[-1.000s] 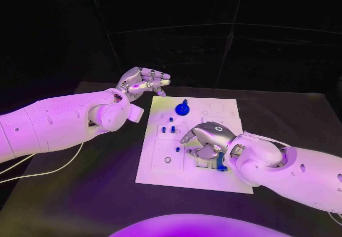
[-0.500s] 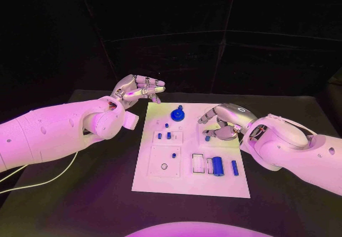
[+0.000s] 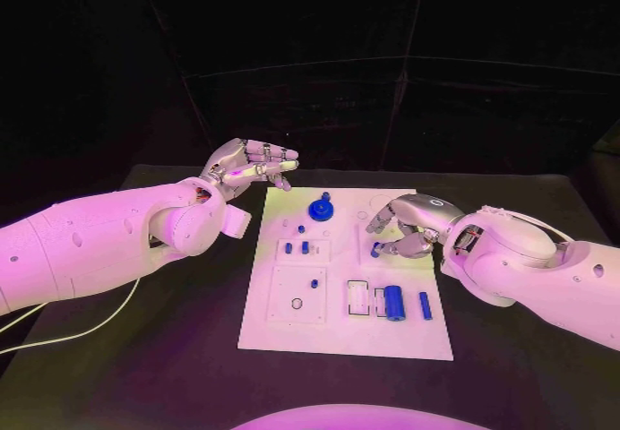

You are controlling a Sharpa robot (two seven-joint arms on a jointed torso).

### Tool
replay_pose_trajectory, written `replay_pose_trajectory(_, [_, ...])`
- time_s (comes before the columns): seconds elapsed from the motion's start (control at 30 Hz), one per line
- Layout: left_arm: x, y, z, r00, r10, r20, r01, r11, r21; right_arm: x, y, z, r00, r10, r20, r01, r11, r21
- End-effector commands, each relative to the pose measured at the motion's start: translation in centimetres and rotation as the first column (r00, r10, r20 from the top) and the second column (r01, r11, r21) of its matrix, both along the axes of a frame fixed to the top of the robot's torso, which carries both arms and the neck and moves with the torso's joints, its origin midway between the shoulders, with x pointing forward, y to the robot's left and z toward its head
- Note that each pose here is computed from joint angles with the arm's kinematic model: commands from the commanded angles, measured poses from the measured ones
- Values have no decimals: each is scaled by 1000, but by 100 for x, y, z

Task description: Assemble the parts on the task board

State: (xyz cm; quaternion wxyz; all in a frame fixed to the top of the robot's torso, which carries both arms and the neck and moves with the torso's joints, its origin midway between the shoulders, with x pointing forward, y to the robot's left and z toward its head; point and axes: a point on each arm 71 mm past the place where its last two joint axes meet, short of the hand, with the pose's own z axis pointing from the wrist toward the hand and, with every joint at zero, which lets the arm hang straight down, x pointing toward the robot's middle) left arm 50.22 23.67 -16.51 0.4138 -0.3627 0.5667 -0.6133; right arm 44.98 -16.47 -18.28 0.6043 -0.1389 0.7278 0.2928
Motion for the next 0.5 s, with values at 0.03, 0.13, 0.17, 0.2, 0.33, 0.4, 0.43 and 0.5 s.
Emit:
replay_pose_trajectory(0.03, [-5,-13,10,1000,-13,-1,13,1000,-8,2,3,-48,999,11,-39,-14,997,-73])
replay_pose_trajectory(0.13, [-4,-7,10,1000,-11,-2,11,1000,-7,14,-2,-67,999,8,-50,-12,996,-91])
replay_pose_trajectory(0.17, [-4,-6,10,1000,-11,-2,11,1000,-7,17,-2,-72,999,7,-52,-12,995,-95])
replay_pose_trajectory(0.2, [-4,-5,10,1000,-11,-2,11,1000,-7,21,-1,-77,998,6,-55,-11,995,-99])
replay_pose_trajectory(0.33, [-4,-4,9,1000,-11,-2,11,1000,-7,35,21,-98,998,7,-64,-14,994,-111])
replay_pose_trajectory(0.4, [-3,-3,9,1000,-11,-2,11,1000,-7,40,35,-107,998,9,-66,-16,993,-115])
replay_pose_trajectory(0.43, [-3,-3,9,1000,-11,-2,11,1000,-7,44,42,-114,998,9,-68,-17,993,-118])
replay_pose_trajectory(0.5, [-4,-2,10,1000,-11,-2,11,1000,-7,52,53,-127,998,10,-69,-18,992,-122])
